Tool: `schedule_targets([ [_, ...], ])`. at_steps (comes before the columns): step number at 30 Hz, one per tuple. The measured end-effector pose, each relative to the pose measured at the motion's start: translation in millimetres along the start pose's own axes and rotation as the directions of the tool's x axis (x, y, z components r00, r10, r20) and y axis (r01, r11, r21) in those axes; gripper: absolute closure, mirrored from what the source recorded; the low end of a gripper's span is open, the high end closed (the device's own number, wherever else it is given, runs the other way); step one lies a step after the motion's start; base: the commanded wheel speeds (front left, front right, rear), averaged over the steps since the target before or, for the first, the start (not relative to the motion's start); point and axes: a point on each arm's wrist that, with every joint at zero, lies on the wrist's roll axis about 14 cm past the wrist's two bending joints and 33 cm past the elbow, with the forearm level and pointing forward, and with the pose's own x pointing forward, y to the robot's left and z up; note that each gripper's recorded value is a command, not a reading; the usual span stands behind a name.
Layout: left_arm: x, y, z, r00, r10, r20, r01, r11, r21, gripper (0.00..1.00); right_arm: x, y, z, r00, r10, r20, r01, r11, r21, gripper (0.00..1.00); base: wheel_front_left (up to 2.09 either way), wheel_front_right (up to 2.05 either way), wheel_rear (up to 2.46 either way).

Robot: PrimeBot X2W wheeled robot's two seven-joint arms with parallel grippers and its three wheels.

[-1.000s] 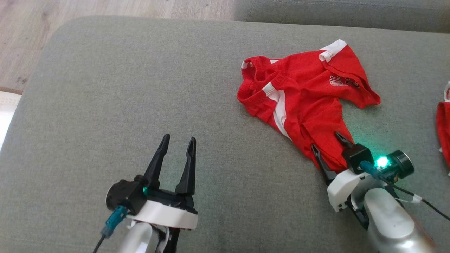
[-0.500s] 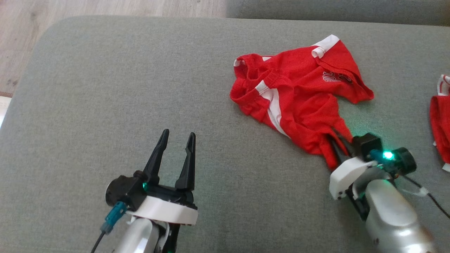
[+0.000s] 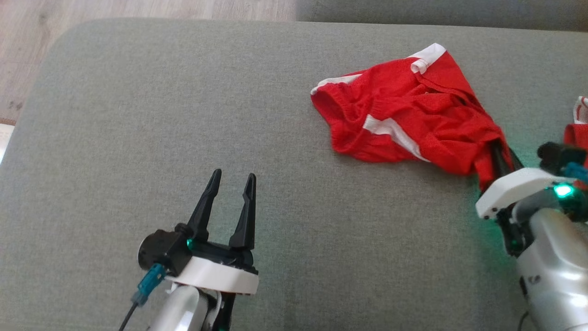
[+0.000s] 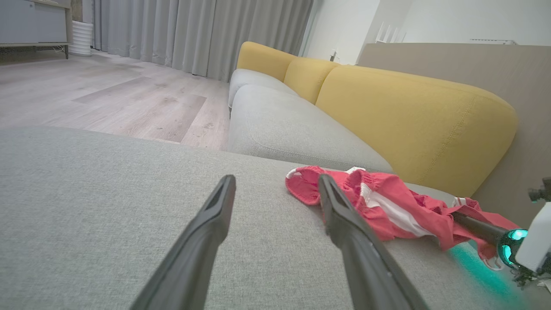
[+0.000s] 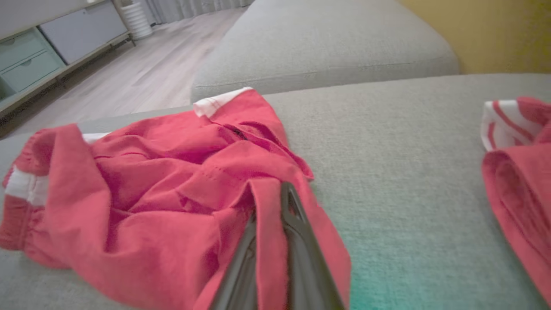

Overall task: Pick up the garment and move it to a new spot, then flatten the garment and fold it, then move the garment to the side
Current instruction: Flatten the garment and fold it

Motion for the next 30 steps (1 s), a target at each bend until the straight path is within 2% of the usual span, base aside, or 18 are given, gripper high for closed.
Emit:
schedule_targets([
  [7, -0.2, 2.3, -1.9, 1.000, 0.007, -0.006, -0.007, 1.000, -0.001, 0.00, 3.7, -14.7, -7.8, 0.997, -0.045, -0.071, 0.053, 0.992, 0.115, 1.00, 0.00, 0.00, 0.00],
  [8, -0.1, 2.2, -2.1, 1.000, 0.007, -0.006, -0.007, 1.000, -0.001, 0.00, 3.8, -17.3, -6.9, 0.996, -0.053, -0.070, 0.063, 0.989, 0.136, 0.57, 0.00, 0.00, 0.00],
  [9, -0.1, 2.2, -2.1, 1.000, 0.007, -0.006, -0.007, 1.000, -0.001, 0.00, 3.8, -17.3, -6.9, 0.996, -0.053, -0.070, 0.063, 0.989, 0.136, 0.00, 0.00, 0.00, 0.00],
  [12, 0.3, 1.1, -2.0, 1.000, 0.003, -0.006, -0.003, 1.000, -0.001, 0.00, 2.7, -25.5, -6.9, 0.994, -0.079, -0.079, 0.093, 0.979, 0.183, 0.00, 0.00, 0.00, 0.00],
  [19, 3.0, -5.3, -1.3, 1.000, -0.018, -0.003, 0.018, 1.000, -0.002, 0.00, -4.2, -50.1, 18.0, 0.991, -0.134, -0.007, 0.133, 0.971, 0.199, 0.00, 0.00, 0.00, 0.00],
  [26, 7.2, -17.9, 3.4, 0.998, -0.058, 0.012, 0.058, 0.998, -0.002, 0.00, -21.6, -77.0, 83.1, 0.959, -0.190, 0.208, 0.152, 0.970, 0.188, 0.00, 0.00, 0.00, 0.00],
  [30, 10.0, -24.1, 9.4, 0.997, -0.077, 0.031, 0.077, 0.997, -0.001, 0.00, -35.9, -69.6, 113.0, 0.929, -0.167, 0.331, 0.114, 0.978, 0.173, 0.00, 0.00, 0.00, 0.00],
])
